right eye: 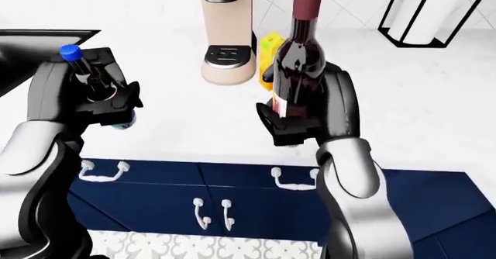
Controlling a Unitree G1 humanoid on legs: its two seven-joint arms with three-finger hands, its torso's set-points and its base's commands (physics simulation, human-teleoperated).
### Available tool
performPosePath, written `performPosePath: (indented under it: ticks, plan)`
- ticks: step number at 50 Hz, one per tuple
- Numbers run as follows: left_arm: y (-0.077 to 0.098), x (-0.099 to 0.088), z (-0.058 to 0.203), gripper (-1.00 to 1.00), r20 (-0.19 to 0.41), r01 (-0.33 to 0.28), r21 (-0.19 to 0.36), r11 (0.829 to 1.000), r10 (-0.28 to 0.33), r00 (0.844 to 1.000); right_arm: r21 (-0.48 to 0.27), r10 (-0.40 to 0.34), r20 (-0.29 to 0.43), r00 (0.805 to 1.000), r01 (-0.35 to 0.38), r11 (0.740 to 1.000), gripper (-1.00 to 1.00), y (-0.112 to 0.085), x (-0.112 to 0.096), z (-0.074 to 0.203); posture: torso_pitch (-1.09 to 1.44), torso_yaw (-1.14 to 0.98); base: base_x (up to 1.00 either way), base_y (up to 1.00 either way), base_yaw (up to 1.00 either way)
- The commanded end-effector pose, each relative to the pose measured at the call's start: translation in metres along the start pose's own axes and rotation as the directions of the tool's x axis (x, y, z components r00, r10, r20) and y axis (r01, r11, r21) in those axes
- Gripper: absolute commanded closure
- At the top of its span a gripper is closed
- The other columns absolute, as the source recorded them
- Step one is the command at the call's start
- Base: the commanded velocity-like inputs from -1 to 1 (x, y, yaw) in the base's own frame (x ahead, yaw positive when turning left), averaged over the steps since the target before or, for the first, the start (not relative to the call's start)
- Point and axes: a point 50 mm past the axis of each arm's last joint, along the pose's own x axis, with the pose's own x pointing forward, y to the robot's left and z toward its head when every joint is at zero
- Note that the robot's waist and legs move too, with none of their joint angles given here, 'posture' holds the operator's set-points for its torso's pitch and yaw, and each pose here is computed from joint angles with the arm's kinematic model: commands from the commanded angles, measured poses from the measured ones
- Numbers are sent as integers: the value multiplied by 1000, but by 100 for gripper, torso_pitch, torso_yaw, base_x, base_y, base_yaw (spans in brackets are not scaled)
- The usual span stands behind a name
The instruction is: Move the drinks to the dining counter.
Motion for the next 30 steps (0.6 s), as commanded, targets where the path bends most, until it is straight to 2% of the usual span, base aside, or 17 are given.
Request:
performPosePath:
  ticks: [1,17,30]
  plan:
    - [3,-6,22,100,117,-18,1,1000,18,993,4,-21,144,989,21,1000,100,-2,-4,21,0,0,0,27,0]
    - [7,-13,25,100,129,-11,1,1000,11,992,3,-19,138,990,18,1000,100,1,-7,23,0,0,0,51,0]
    - [8,-12,23,100,127,-17,5,1000,17,992,-7,-11,115,993,12,1000,100,3,-6,17,0,0,0,0,100]
